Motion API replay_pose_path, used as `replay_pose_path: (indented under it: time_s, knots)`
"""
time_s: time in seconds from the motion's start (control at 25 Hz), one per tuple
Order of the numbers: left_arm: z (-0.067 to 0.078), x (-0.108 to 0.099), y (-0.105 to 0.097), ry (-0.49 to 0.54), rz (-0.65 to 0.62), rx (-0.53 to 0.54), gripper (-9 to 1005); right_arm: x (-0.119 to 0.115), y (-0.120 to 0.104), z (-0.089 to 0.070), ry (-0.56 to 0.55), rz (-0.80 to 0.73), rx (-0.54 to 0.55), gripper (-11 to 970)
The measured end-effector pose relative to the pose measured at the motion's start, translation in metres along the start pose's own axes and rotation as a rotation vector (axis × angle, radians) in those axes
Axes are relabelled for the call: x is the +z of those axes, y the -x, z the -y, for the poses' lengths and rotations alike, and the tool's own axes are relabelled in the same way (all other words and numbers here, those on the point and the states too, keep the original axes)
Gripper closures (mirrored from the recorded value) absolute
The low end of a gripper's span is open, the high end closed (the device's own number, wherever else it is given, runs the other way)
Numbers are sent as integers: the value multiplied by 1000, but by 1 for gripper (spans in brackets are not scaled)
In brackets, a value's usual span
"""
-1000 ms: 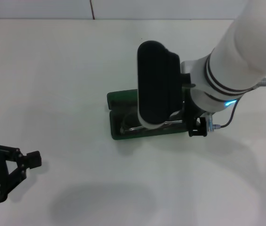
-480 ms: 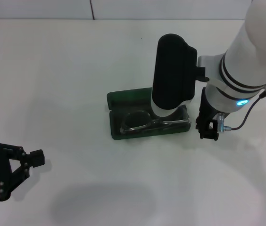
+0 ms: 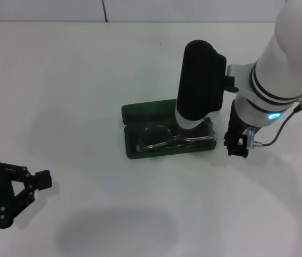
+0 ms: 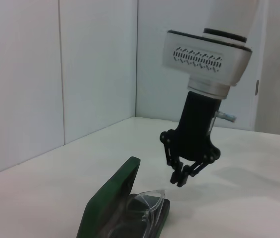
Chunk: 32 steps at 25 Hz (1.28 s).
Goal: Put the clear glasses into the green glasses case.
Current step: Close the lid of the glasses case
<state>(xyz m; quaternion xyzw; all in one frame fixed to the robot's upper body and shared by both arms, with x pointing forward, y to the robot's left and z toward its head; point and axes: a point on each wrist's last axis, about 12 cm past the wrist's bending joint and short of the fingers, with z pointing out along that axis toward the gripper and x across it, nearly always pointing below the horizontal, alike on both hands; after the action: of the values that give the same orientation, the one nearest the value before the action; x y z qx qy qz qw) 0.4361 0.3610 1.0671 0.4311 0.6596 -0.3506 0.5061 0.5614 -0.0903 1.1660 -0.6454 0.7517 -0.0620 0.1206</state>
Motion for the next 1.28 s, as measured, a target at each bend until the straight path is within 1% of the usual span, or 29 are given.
replay_pose_path:
  time_s: [0.36,1.28]
  knots:
    - [-1,2,0,-3,3,-4,947,10,-4,8,33,21,13,905]
    - [1,3,-2,1,3,-7,947,18,-1,15,6,67,-10,906]
